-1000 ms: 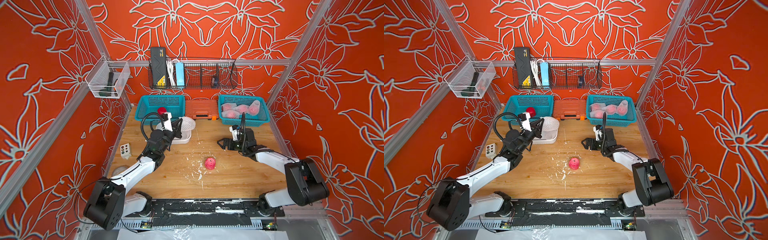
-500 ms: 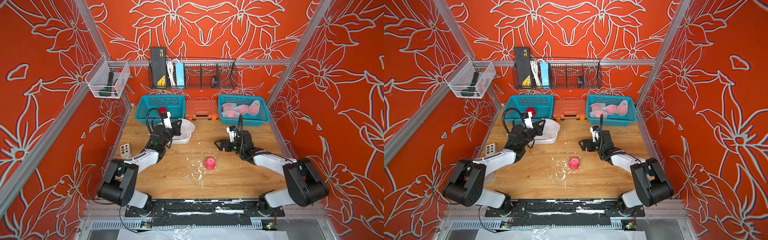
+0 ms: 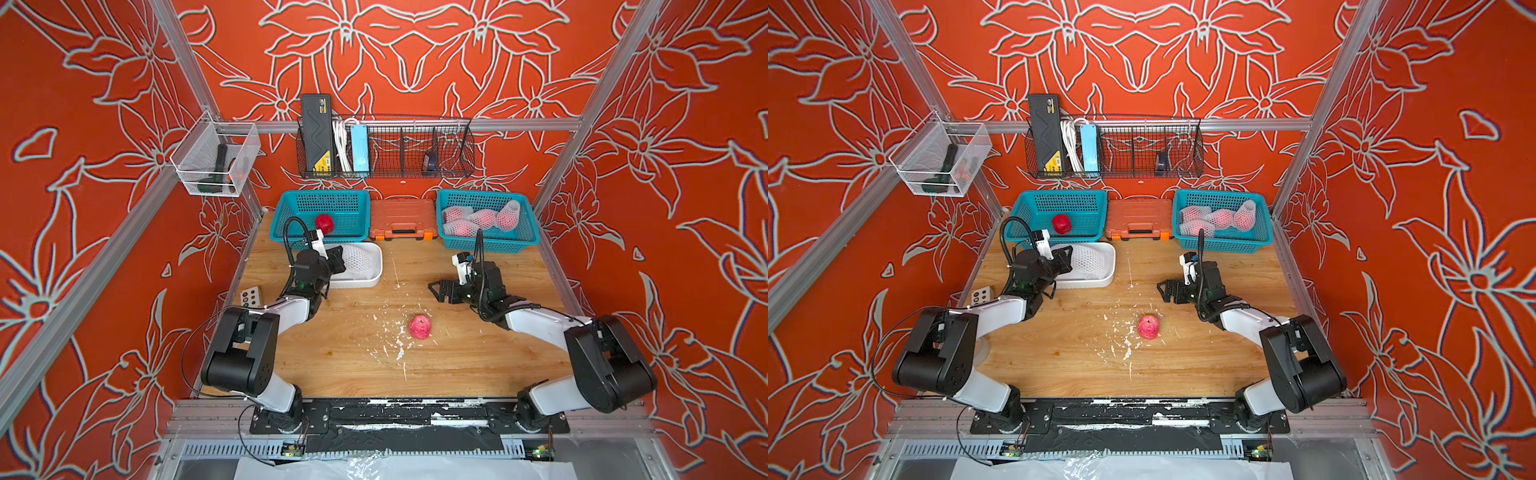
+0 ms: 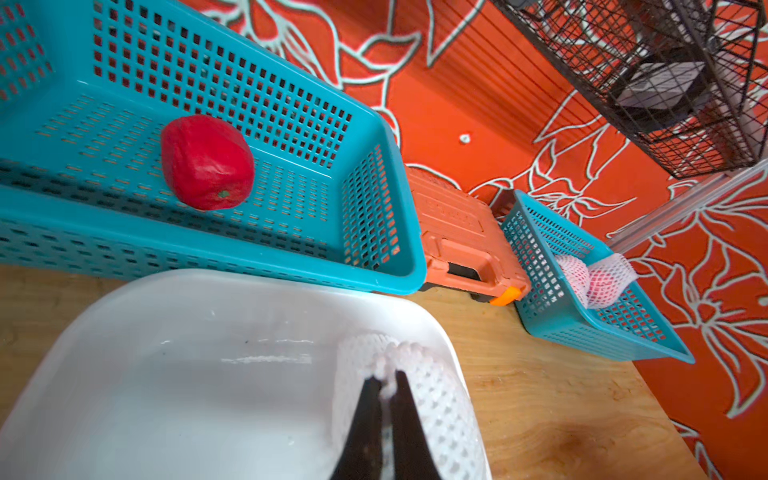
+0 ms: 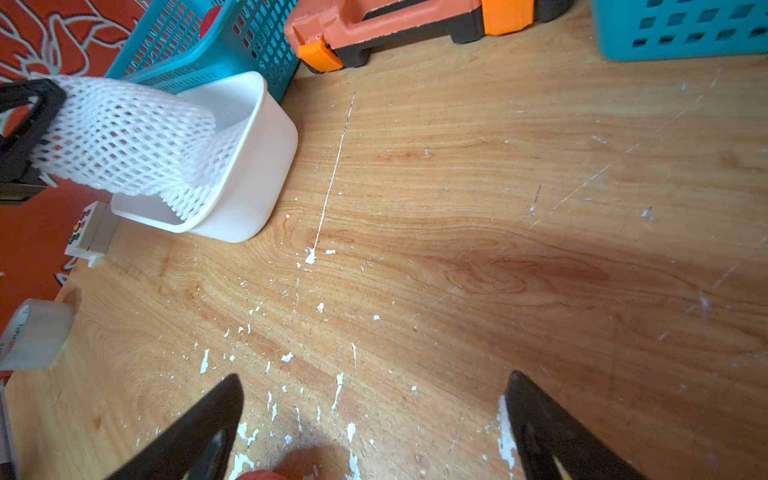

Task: Remove foam nets from apples
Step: Place the foam net into the storage box.

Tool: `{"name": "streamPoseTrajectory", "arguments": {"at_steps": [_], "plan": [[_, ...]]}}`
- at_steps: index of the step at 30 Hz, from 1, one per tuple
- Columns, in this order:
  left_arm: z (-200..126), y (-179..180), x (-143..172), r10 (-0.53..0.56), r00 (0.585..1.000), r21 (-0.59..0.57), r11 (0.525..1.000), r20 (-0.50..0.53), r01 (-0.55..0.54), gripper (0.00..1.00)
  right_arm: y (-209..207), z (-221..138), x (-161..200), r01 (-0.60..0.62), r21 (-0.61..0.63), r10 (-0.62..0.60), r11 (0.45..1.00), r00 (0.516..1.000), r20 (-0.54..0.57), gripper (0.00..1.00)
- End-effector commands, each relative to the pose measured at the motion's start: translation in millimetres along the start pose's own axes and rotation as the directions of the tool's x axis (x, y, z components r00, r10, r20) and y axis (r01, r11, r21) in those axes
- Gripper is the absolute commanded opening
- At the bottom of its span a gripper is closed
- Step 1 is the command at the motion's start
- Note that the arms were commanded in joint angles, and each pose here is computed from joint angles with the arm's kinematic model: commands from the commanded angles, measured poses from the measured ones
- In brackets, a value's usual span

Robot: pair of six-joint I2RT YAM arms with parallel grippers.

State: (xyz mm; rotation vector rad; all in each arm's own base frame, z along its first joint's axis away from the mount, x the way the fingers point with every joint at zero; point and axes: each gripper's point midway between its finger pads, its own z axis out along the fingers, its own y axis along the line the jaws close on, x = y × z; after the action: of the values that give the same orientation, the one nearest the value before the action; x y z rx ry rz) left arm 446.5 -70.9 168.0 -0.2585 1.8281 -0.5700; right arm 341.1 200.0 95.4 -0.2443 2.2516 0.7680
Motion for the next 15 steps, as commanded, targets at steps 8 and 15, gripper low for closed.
{"name": "streamPoseTrajectory", "arguments": {"at_steps": [8,15], "plan": [[24.8,20.2,23.0,-0.015,0.996,-0.011,1.000,-0.089,0.014,0.14,-1.1,3.3,-0.7,0.009,0.011,-0.009,1.000,1.000,0.005,0.98],[20.8,12.3,4.7,0.063,0.996,-0.007,0.998,-0.061,-0.064,0.56,2.1,5.3,-0.3,0.001,-0.009,-0.001,1.000,1.000,0.004,0.98]]}}
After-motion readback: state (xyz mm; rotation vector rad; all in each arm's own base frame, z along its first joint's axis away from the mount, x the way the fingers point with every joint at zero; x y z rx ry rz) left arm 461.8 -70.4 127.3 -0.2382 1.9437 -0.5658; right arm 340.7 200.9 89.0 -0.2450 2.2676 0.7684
